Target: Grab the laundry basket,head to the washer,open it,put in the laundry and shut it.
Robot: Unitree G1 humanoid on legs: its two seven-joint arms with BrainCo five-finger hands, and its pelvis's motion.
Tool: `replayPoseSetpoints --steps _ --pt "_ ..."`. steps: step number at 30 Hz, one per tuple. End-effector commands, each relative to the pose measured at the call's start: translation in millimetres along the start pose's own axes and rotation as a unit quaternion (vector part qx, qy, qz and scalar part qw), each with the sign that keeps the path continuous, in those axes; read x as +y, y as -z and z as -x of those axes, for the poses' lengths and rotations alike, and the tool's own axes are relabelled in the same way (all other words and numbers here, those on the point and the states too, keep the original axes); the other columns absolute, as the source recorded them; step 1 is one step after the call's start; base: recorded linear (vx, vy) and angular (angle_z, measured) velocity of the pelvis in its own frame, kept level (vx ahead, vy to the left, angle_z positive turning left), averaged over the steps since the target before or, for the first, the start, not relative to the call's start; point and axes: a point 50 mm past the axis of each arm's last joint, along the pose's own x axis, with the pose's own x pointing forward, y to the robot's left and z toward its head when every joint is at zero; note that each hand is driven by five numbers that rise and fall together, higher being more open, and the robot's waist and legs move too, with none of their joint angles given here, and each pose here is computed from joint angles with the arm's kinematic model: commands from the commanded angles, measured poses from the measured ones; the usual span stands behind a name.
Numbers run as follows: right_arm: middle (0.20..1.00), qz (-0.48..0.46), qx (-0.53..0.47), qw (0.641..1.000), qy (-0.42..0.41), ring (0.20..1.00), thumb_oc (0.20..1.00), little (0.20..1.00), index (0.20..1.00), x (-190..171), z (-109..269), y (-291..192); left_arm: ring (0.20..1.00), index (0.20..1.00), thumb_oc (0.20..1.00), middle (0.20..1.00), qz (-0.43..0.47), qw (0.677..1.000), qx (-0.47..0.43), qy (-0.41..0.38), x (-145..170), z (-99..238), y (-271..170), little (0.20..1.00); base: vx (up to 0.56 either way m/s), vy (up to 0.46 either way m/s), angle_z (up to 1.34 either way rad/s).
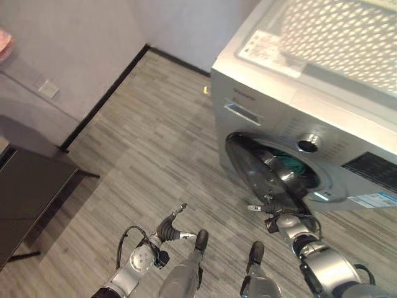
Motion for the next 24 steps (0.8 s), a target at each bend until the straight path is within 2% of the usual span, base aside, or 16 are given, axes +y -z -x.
replayPoseSetpoints --steps 1,2,3,4,7,9,10,11,13,14,16,17,18,20,21,24 --pt "1.000 -0.076 -0.014 0.984 0.160 1.000 1.000 1.000 1.000 -103.5 5.6 -28.2 1.000 1.000 1.000 1.000 0.006 0.998 -0.062 -0.013 9.0 -0.2 -21.1 1.000 0.00 -0.053 0.08" --pt "1.000 -0.076 -0.014 0.984 0.161 1.000 1.000 1.000 1.000 -104.1 5.7 -28.4 1.000 1.000 1.000 1.000 0.006 0.998 -0.063 -0.012 8.9 -0.4 -21.4 1.000 0.00 -0.069 0.09" --pt "1.000 -0.095 -0.017 0.969 0.227 1.000 1.000 1.000 1.000 -154.4 19.7 -35.1 1.000 1.000 1.000 1.000 0.011 0.998 -0.061 -0.019 11.0 4.8 -19.3 1.000 0.01 -0.019 0.10" --pt "1.000 -0.095 -0.017 0.969 0.227 1.000 1.000 1.000 1.000 -155.2 19.9 -35.6 1.000 1.000 1.000 1.000 0.012 0.998 -0.061 -0.019 10.8 4.5 -19.7 1.000 0.00 -0.032 0.15" --pt "1.000 -0.127 -0.051 0.934 0.331 1.000 1.000 1.000 1.000 -231.0 55.8 -50.5 1.000 1.000 1.000 1.000 0.024 0.997 -0.062 -0.038 14.3 7.0 -19.6 1.000 -0.02 -0.022 0.03" --pt "1.000 -0.142 -0.076 0.915 0.371 1.000 1.000 1.000 1.000 -263.8 78.0 -60.5 1.000 1.000 1.000 1.000 0.037 0.996 -0.054 -0.054 17.9 7.5 -16.7 1.000 -0.03 -0.065 -0.15" --pt "1.000 -0.154 -0.115 0.889 0.415 1.000 1.000 1.000 1.000 -297.2 106.5 -79.8 1.000 1.000 1.000 1.000 0.048 0.995 -0.043 -0.071 21.0 9.6 -11.1 1.000 -0.02 -0.074 -0.16" --pt "1.000 -0.154 -0.116 0.889 0.415 1.000 1.000 1.000 1.000 -297.7 107.0 -81.2 1.000 1.000 1.000 1.000 0.049 0.995 -0.044 -0.071 20.8 9.1 -11.6 1.000 -0.01 -0.064 -0.21" --pt "1.000 -0.199 -0.188 0.839 0.470 1.000 1.000 1.000 1.000 -333.4 148.5 -107.0 1.000 1.000 1.000 1.000 0.052 0.993 -0.032 -0.096 28.7 11.6 -5.8 1.000 -0.01 -0.036 -0.19" --pt "1.000 -0.199 -0.189 0.839 0.470 1.000 1.000 1.000 1.000 -333.7 149.1 -108.2 1.000 1.000 1.000 1.000 0.053 0.993 -0.033 -0.097 28.5 11.2 -6.1 1.000 0.00 -0.034 -0.13" --pt "1.000 -0.213 -0.260 0.805 0.489 1.000 1.000 1.000 1.000 -345.8 173.6 -139.3 1.000 1.000 1.000 1.000 0.057 0.991 -0.016 -0.118 33.8 10.3 1.2 1.000 0.03 -0.024 -0.15" --pt "1.000 -0.204 -0.269 0.808 0.483 1.000 1.000 1.000 1.000 -342.0 170.4 -143.7 1.000 1.000 1.000 1.000 0.060 0.990 -0.014 -0.125 36.0 9.4 2.1 1.000 0.04 -0.043 -0.24" --pt "1.000 -0.169 -0.254 0.836 0.456 1.000 1.000 1.000 1.000 -324.4 148.2 -142.1 1.000 1.000 1.000 1.000 0.076 0.987 -0.007 -0.142 38.3 8.1 5.6 1.000 0.02 -0.034 -0.17" --pt "1.000 -0.156 -0.243 0.850 0.441 1.000 1.000 1.000 1.000 -314.5 136.0 -138.1 1.000 1.000 1.000 1.000 0.085 0.985 -0.001 -0.148 38.3 7.6 7.9 1.000 0.04 -0.062 -0.11" --pt "1.000 -0.156 -0.184 0.885 0.399 1.000 1.000 1.000 1.000 -280.1 95.9 -102.3 1.000 1.000 1.000 1.000 0.100 0.984 0.004 -0.145 34.5 6.2 10.4 1.000 0.04 -0.066 -0.05" --pt "1.000 -0.168 -0.122 0.906 0.369 1.000 1.000 1.000 1.000 -249.6 69.6 -61.5 1.000 1.000 1.000 1.000 0.100 0.985 0.017 -0.139 33.9 9.6 16.2 1.000 0.11 -0.063 0.10"
